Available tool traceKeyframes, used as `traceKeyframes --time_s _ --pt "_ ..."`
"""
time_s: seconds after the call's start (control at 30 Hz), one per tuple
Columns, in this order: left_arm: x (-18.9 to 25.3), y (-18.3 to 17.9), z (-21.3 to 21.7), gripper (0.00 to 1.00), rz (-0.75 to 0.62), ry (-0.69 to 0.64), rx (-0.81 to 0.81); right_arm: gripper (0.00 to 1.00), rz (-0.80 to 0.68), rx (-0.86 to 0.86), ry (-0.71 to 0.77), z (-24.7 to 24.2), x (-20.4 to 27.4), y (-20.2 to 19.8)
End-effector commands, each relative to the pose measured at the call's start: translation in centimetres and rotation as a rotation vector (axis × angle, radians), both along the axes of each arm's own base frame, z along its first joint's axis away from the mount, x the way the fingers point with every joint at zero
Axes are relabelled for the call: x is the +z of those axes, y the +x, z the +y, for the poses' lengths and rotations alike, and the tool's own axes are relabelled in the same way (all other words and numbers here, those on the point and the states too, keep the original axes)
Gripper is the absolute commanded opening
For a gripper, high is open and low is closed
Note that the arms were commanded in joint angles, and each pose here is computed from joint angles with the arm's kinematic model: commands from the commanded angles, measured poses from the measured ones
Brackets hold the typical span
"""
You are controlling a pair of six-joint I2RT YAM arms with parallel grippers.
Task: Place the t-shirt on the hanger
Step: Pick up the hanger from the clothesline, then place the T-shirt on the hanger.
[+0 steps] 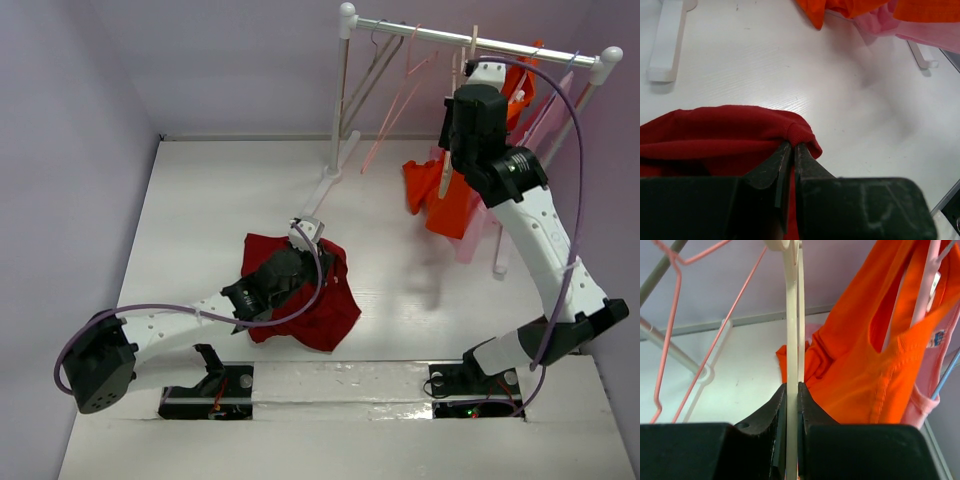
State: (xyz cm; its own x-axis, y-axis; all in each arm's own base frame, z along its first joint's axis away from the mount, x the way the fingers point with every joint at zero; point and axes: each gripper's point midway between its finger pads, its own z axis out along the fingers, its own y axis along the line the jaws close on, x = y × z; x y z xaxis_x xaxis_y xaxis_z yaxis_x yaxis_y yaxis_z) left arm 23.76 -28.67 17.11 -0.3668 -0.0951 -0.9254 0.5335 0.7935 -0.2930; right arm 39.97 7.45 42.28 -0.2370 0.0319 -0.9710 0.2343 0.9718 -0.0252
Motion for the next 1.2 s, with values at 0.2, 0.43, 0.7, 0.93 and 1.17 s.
traceKeyframes --time_s 0.2,0.43,0.7,0.93,1.17 --pt "1.9 0.6 -0.5 0.00 -0.044 -0.054 0.002 0.00 -0.057 0.152 0.084 2.3 -0.7 -3.3" --pt "2.9 1.3 -0.3 0.00 -0.046 -0.066 0.023 0.00 -0.050 0.292 0.173 4.1 -2.4 -7.2" --pt "3.1 3.6 0.1 0.00 -0.013 -0.097 0.060 0.00 0.098 0.476 0.302 7.0 -8.7 -13.2" --pt "3.3 6.3 0.5 0.00 -0.003 -0.123 0.100 0.00 0.240 0.604 0.370 8.6 -12.6 -18.2" --pt "3.4 8.6 1.9 0.00 -0.007 -0.115 0.156 0.00 0.330 0.747 0.415 9.3 -14.0 -23.3"
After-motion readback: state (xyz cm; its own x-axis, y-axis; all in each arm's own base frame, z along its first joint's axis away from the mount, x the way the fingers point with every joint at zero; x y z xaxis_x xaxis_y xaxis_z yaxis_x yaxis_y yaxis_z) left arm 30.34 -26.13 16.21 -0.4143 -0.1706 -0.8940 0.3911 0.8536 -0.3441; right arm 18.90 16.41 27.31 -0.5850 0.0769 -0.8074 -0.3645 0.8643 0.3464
